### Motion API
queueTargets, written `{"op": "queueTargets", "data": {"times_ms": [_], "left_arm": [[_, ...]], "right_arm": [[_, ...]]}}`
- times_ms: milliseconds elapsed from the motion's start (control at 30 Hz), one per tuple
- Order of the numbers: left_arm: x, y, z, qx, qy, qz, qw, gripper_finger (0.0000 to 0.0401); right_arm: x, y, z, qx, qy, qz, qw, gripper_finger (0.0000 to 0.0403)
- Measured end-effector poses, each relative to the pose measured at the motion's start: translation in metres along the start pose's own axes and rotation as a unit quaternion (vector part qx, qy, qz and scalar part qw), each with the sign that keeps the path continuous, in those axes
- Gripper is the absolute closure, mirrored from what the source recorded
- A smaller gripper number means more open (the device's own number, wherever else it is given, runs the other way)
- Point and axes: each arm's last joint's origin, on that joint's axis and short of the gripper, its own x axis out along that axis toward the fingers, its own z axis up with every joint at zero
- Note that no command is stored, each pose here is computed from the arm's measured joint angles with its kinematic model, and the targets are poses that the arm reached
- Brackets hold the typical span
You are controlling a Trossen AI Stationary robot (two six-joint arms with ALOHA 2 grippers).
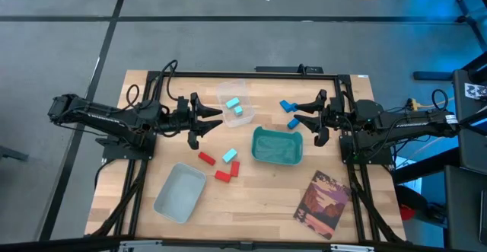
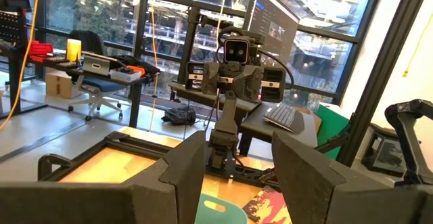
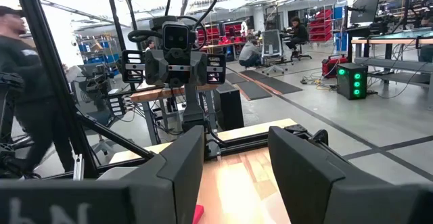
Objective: Sort & place blocks by color
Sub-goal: Put the light blue block into the transparent bin
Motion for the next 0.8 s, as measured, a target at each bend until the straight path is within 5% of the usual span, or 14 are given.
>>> {"op": "queueTargets", "data": {"times_ms": [567,800], "left_arm": [[0.0,0.0,0.0,0.0,0.001,0.0,1.0,0.0238],[0.018,-0.005,0.002,0.028,0.107,0.022,0.994,0.0238]], "right_arm": [[0.0,0.0,0.0,0.0,0.0,0.0,1.0,0.0233],[0.0,0.0,0.0,0.0,0.0,0.0,1.0,0.0233]]}}
